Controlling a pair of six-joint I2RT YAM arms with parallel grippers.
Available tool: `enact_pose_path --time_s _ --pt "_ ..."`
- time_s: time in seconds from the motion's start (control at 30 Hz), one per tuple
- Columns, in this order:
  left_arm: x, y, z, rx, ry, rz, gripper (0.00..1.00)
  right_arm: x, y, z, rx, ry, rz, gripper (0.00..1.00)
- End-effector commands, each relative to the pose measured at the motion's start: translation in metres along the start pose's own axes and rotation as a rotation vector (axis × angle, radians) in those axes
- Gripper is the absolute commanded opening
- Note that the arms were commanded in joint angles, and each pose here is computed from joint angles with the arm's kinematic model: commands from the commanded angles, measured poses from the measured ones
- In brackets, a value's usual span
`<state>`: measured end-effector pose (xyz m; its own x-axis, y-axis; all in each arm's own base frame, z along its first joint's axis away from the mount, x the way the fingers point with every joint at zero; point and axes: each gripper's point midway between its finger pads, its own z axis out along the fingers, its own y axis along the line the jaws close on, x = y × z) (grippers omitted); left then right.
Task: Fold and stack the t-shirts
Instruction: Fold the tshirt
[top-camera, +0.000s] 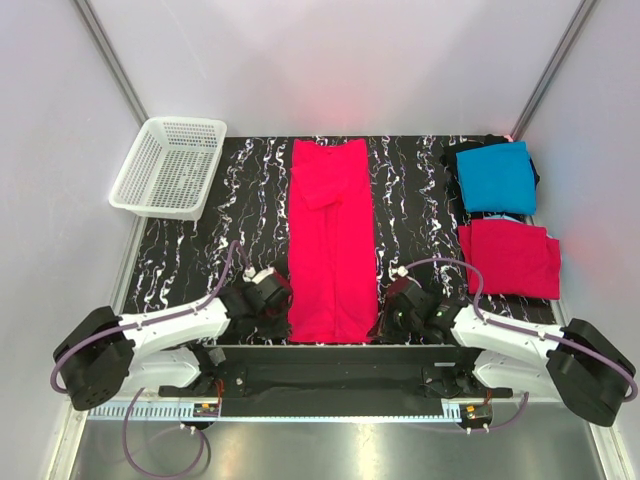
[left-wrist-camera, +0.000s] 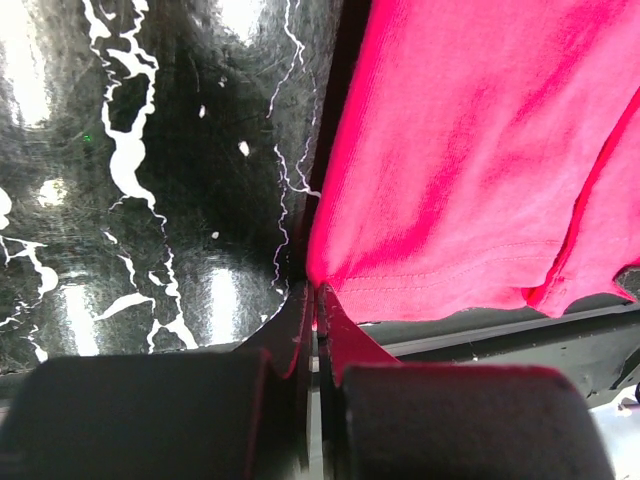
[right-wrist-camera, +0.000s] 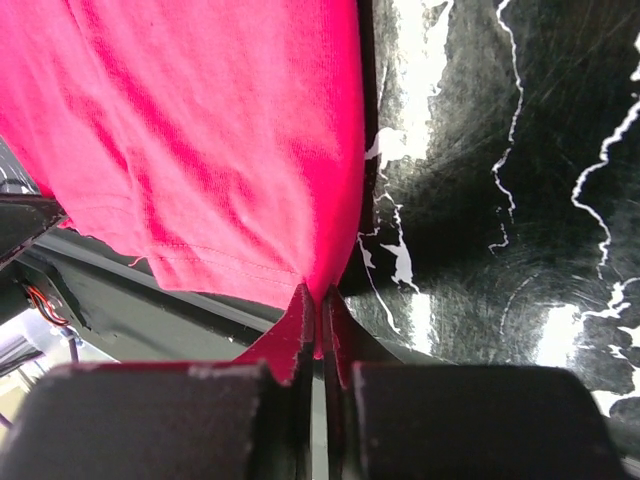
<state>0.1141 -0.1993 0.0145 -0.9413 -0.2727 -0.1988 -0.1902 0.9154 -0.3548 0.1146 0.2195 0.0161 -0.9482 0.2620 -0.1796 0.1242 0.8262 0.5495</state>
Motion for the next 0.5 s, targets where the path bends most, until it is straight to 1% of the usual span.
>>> enact_pose_path --time_s 0.0,0.1,0.13,0.17,0.2,0.23,0.27,0.3,0.33,0.4,0.43,0.47 --pt "-0.0034 0.0083 0.0040 -0.050 -0.013 0.022 0.00 0.0030 -0.0004 0.0030 0.001 0.011 -0.003 0.00" --pt "-0.0046 0.0065 0.0039 -0.046 -0.016 0.025 0.00 0.0014 0.0013 0.0033 0.000 0.008 -0.014 0.00" --pt "-0.0047 0.0070 0.0039 -0.048 -0.017 0.026 0.00 0.0000 0.0035 0.0032 -0.002 0.005 -0.017 0.05" --pt "-0.0049 0.0066 0.0035 -0.046 -0.018 0.028 0.00 -0.0005 0.0034 0.0035 0.000 0.005 -0.016 0.12" --pt "-0.0050 0.0063 0.0033 -0.044 -0.019 0.026 0.09 -0.0005 0.0042 0.0038 0.000 0.006 -0.020 0.20" --pt "-0.0056 0.0050 0.0021 -0.037 -0.022 0.026 0.15 -0.0012 0.0052 0.0039 -0.001 0.006 -0.019 0.34" --pt "-0.0053 0.0058 0.0021 -0.036 -0.023 0.026 0.23 -0.0015 0.0058 0.0038 -0.002 0.006 -0.022 0.38" --pt "-0.0053 0.0057 0.0014 -0.033 -0.024 0.024 0.33 -0.0018 0.0065 0.0037 -0.003 0.005 -0.021 0.41" --pt "-0.0059 0.0051 0.0008 -0.028 -0.028 0.024 0.39 -0.0024 0.0077 0.0034 -0.007 0.003 -0.023 0.44" --pt "-0.0061 0.0056 -0.0005 -0.022 -0.033 0.023 0.45 -0.0018 0.0075 0.0033 -0.006 0.005 -0.024 0.46" --pt "-0.0064 0.0057 -0.0009 -0.020 -0.035 0.024 0.52 -0.0020 0.0078 0.0033 -0.008 0.004 -0.024 0.47" --pt "-0.0060 0.0064 -0.0009 -0.020 -0.035 0.024 0.54 -0.0018 0.0075 0.0033 -0.006 0.005 -0.024 0.47"
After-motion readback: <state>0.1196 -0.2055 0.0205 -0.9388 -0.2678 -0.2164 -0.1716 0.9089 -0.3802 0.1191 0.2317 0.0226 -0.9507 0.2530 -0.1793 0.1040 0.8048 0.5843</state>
